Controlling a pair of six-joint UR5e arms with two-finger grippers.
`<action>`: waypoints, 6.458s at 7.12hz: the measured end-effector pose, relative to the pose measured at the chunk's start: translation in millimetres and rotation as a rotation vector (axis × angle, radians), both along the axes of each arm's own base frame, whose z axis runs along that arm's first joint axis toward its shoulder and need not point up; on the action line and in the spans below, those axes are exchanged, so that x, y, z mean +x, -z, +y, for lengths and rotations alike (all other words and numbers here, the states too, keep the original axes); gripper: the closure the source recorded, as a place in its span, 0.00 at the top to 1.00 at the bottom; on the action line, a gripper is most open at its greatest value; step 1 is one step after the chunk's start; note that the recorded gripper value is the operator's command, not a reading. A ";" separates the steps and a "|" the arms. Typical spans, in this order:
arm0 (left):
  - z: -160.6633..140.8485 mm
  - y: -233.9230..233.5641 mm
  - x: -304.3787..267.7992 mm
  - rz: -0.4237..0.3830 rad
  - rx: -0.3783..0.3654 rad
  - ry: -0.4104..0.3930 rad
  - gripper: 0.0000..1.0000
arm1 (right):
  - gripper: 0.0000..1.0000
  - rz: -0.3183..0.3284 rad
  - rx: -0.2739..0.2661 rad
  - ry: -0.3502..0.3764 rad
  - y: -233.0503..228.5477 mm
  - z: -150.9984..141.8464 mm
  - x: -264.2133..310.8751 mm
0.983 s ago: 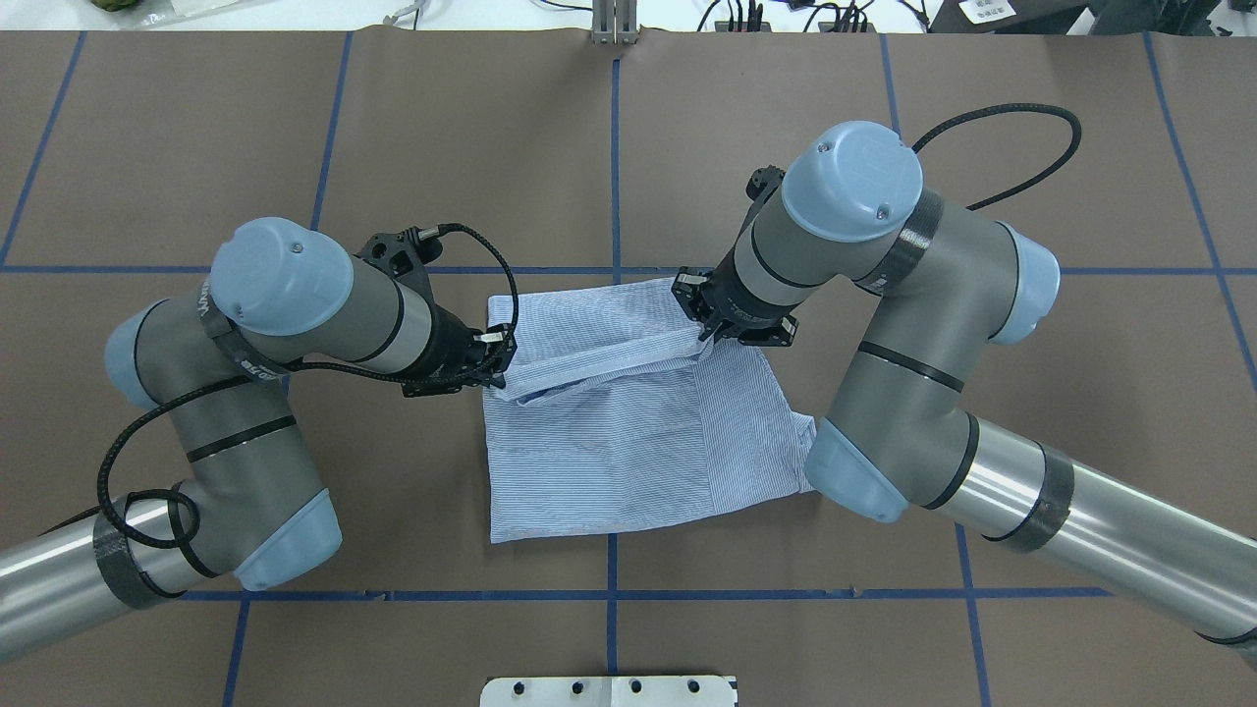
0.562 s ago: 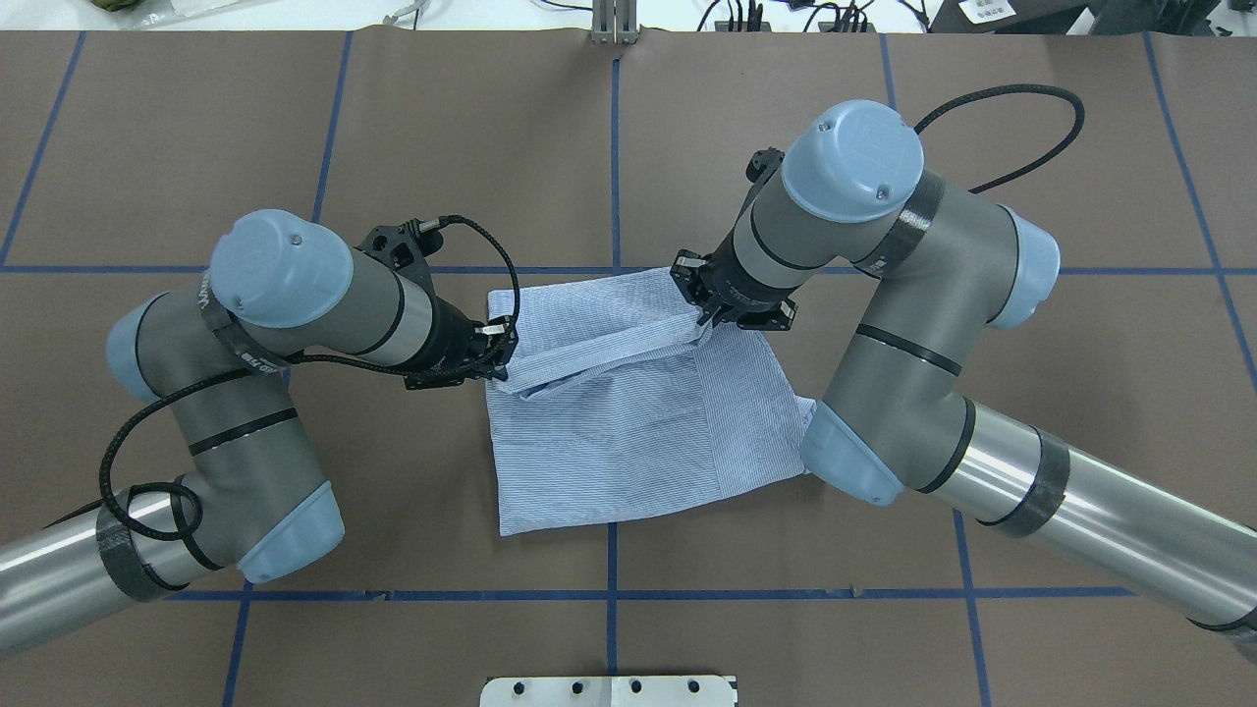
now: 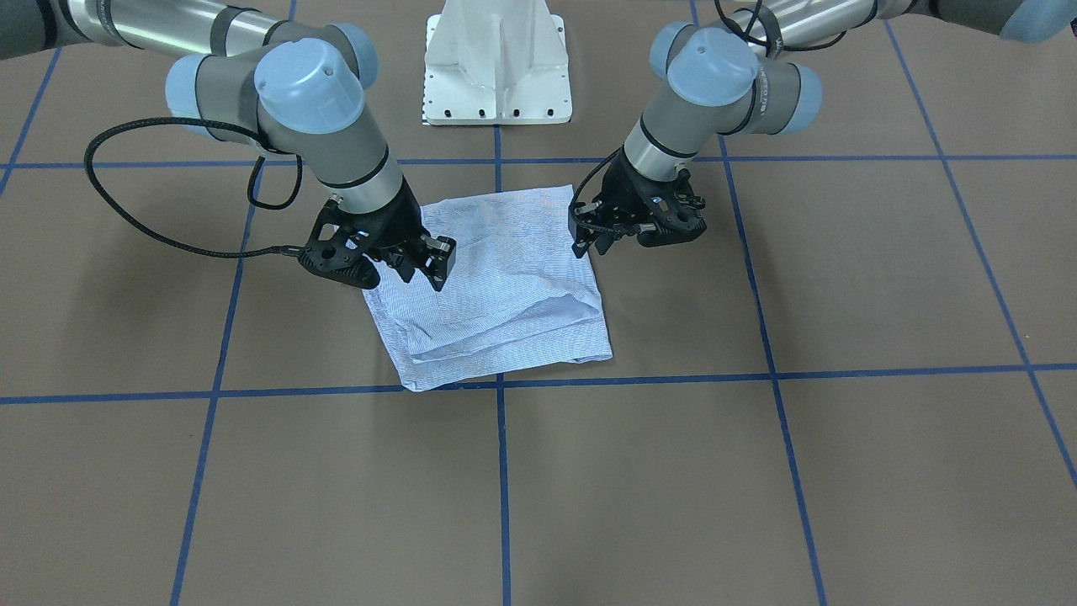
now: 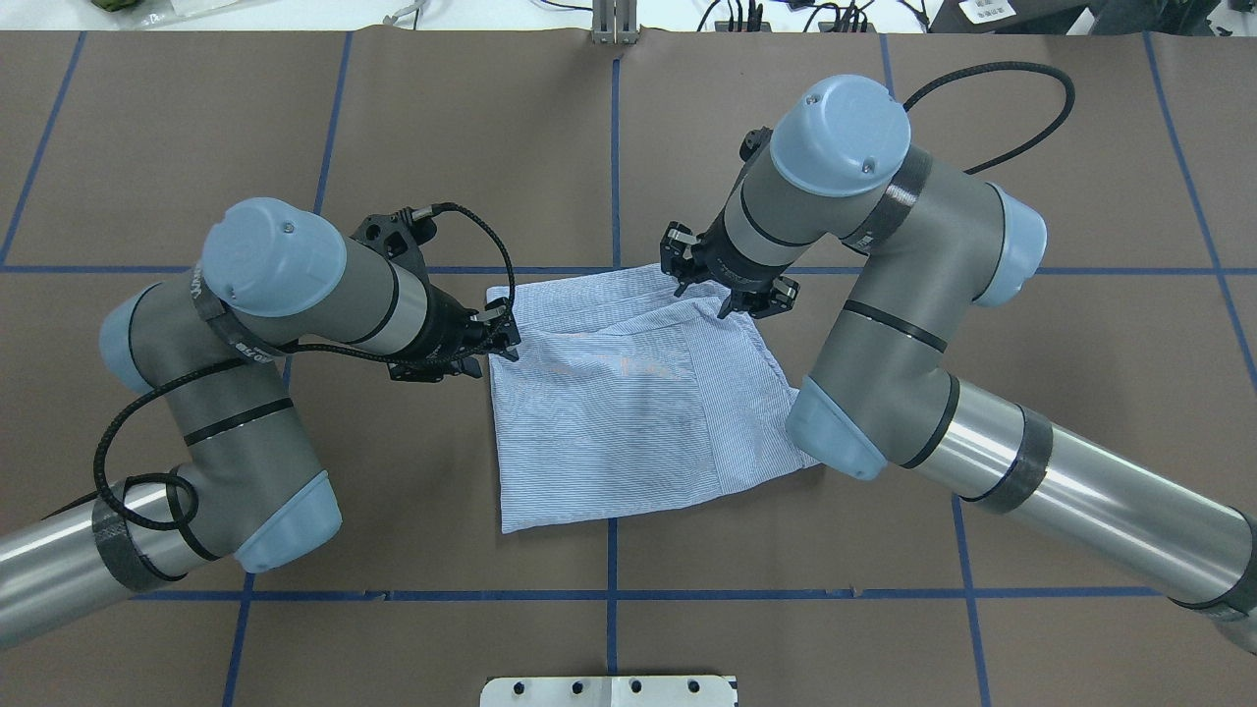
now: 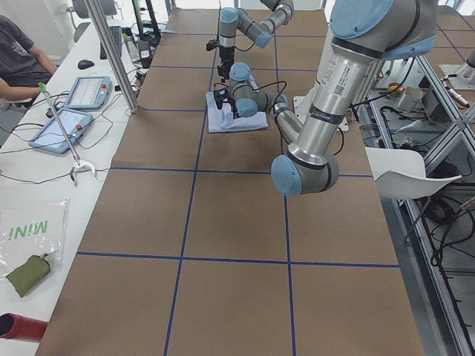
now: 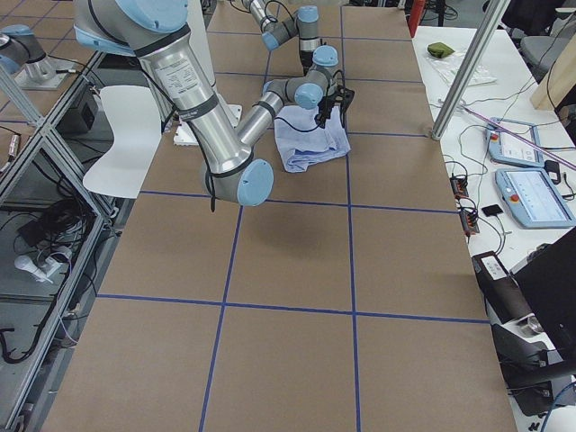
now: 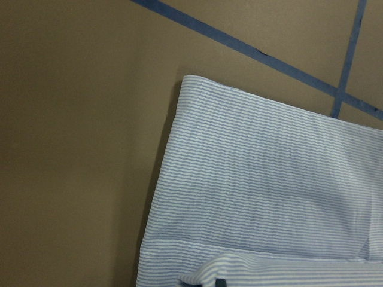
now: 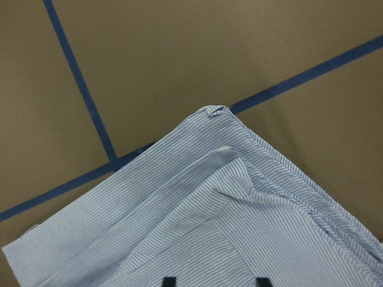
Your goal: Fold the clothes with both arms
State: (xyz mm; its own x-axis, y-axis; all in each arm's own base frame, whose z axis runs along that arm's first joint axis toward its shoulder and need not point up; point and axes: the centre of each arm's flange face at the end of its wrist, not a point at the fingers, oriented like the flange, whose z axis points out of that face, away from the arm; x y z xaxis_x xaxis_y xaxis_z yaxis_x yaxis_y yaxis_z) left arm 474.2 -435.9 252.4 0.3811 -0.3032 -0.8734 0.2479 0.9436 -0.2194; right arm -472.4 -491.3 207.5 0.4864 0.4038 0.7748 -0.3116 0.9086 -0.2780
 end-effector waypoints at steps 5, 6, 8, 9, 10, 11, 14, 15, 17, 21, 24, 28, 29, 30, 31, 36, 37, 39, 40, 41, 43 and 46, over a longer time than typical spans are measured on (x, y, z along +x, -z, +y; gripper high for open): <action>-41.5 -8.3 -58.1 -0.009 0.050 0.008 1.00 | 1.00 0.014 0.170 0.108 14.6 0.5 -3.2; -50.6 -20.1 -82.9 -0.031 0.105 0.001 1.00 | 1.00 0.045 0.232 0.131 7.4 -14.8 13.4; -71.2 -49.5 -145.0 -0.104 0.228 -0.014 1.00 | 1.00 0.152 0.307 0.177 -14.1 -60.6 81.9; -80.3 -70.4 -184.8 -0.155 0.304 -0.027 1.00 | 1.00 0.190 0.336 0.221 -29.3 -84.4 137.4; -91.6 -97.3 -235.5 -0.212 0.384 -0.054 1.00 | 1.00 0.198 0.354 0.266 -56.5 -103.0 202.1; -99.8 -125.3 -288.7 -0.260 0.442 -0.083 1.00 | 1.00 0.197 0.369 0.303 -95.5 -110.7 263.7; -82.1 -222.6 -425.7 -0.406 0.551 -0.179 1.00 | 1.00 0.242 0.430 0.437 -258.4 -74.7 423.6; -70.2 -246.6 -452.8 -0.432 0.546 -0.186 1.00 | 1.00 0.230 0.418 0.457 -308.2 -46.7 464.0; -57.9 -270.4 -471.1 -0.450 0.536 -0.184 1.00 | 1.00 0.200 0.386 0.447 -359.3 -10.9 507.5; -56.0 -324.7 -479.3 -0.483 0.478 -0.186 1.00 | 1.00 0.240 0.332 0.408 -385.8 8.8 538.3; -59.0 -335.8 -484.7 -0.538 0.376 -0.230 1.00 | 1.00 0.237 0.293 0.405 -401.2 9.5 539.5; -52.9 -353.9 -535.5 -0.441 0.366 -0.371 1.00 | 1.00 0.214 0.248 0.407 -423.8 11.9 538.9; -52.6 -364.6 -538.0 -0.421 0.364 -0.382 1.00 | 1.00 0.193 0.235 0.404 -431.2 13.2 538.3; -52.9 -369.5 -538.8 -0.413 0.363 -0.385 1.00 | 1.00 0.179 0.226 0.401 -436.2 14.5 538.3; -53.0 -370.8 -538.8 -0.410 0.361 -0.384 1.00 | 1.00 0.173 0.220 0.397 -438.9 15.7 539.3; -53.6 -368.1 -537.8 -0.410 0.363 -0.382 1.00 | 1.00 0.166 0.182 0.375 -456.8 30.9 551.0; -53.7 -367.3 -537.7 -0.410 0.365 -0.382 1.00 | 1.00 0.166 0.180 0.373 -457.7 31.9 551.8; -53.7 -366.9 -537.5 -0.409 0.366 -0.382 1.00 | 1.00 0.168 0.179 0.366 -457.9 35.9 555.2; -53.7 -366.6 -537.5 -0.410 0.367 -0.382 1.00 | 1.00 0.170 0.180 0.360 -457.0 40.5 557.5; -53.7 -366.6 -537.5 -0.409 0.364 -0.380 1.00 | 1.00 0.171 0.181 0.358 -456.3 43.9 558.7; -54.2 -365.3 -537.5 -0.405 0.305 -0.334 1.00 | 1.00 0.172 0.180 0.357 -456.2 45.9 559.4; -54.2 -364.8 -537.5 -0.402 0.263 -0.301 1.00 | 1.00 0.174 0.179 0.357 -456.5 45.2 559.7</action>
